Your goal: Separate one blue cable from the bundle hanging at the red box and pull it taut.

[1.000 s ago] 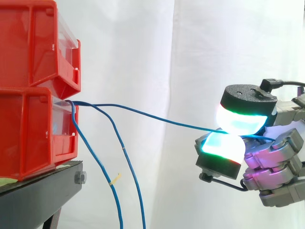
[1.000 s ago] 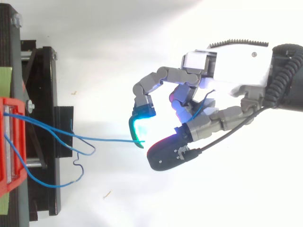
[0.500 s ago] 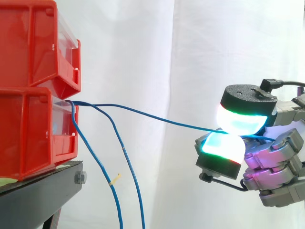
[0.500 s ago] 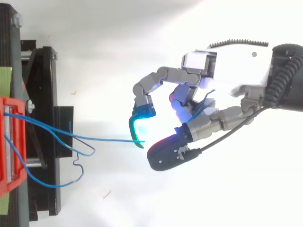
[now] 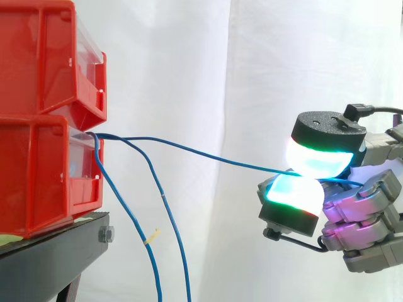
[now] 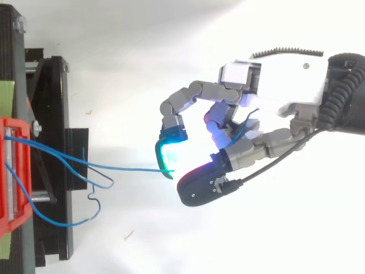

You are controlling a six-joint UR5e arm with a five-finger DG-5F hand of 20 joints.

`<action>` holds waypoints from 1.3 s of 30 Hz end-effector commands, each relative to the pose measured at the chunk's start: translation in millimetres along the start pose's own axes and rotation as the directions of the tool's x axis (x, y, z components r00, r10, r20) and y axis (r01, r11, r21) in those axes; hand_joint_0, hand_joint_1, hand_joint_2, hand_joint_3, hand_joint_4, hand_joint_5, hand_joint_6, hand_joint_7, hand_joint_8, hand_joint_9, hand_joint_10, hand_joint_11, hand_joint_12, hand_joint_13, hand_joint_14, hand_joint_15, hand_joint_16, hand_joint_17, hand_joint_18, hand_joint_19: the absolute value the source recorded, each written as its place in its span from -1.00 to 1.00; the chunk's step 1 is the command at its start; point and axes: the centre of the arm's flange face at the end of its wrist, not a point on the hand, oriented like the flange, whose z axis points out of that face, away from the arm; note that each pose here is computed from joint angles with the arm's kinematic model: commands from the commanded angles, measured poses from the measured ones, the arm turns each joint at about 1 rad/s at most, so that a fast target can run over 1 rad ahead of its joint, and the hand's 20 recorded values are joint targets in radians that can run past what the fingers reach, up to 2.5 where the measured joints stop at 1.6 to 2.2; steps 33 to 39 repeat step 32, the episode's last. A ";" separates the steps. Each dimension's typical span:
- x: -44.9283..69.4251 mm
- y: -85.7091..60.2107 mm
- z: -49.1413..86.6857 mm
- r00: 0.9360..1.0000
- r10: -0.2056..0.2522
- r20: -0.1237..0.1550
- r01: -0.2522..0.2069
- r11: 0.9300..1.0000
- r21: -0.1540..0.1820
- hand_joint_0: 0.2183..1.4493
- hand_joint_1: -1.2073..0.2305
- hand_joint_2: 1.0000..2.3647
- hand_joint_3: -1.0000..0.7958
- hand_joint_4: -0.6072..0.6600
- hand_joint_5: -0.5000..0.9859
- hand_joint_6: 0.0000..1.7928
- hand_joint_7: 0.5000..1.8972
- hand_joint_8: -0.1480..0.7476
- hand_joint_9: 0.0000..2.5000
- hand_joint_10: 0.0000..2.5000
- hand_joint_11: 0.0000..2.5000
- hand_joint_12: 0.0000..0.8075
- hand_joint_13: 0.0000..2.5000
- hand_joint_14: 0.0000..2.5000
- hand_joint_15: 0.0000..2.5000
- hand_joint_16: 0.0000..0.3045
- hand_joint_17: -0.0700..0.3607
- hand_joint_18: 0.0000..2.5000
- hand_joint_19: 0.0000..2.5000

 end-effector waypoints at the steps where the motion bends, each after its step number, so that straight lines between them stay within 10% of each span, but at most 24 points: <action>1: -0.2 0.0 0.0 1.000 0.000 0.000 0.000 1.000 0.000 -0.31 -0.40 -0.95 0.08 -0.01 -0.52 -0.03 0.22 0.08 -0.03 -0.13 0.45 -0.04 -0.26 0.64 0.23 -0.73 -0.25 0.04 0.25; 39: -0.2 0.0 0.0 1.000 0.000 0.000 0.000 1.000 0.000 -0.30 -0.39 -0.95 0.07 -0.01 -0.52 -0.03 0.20 0.08 -0.05 -0.13 0.44 -0.06 -0.22 0.56 0.23 -0.74 -0.26 0.04 0.23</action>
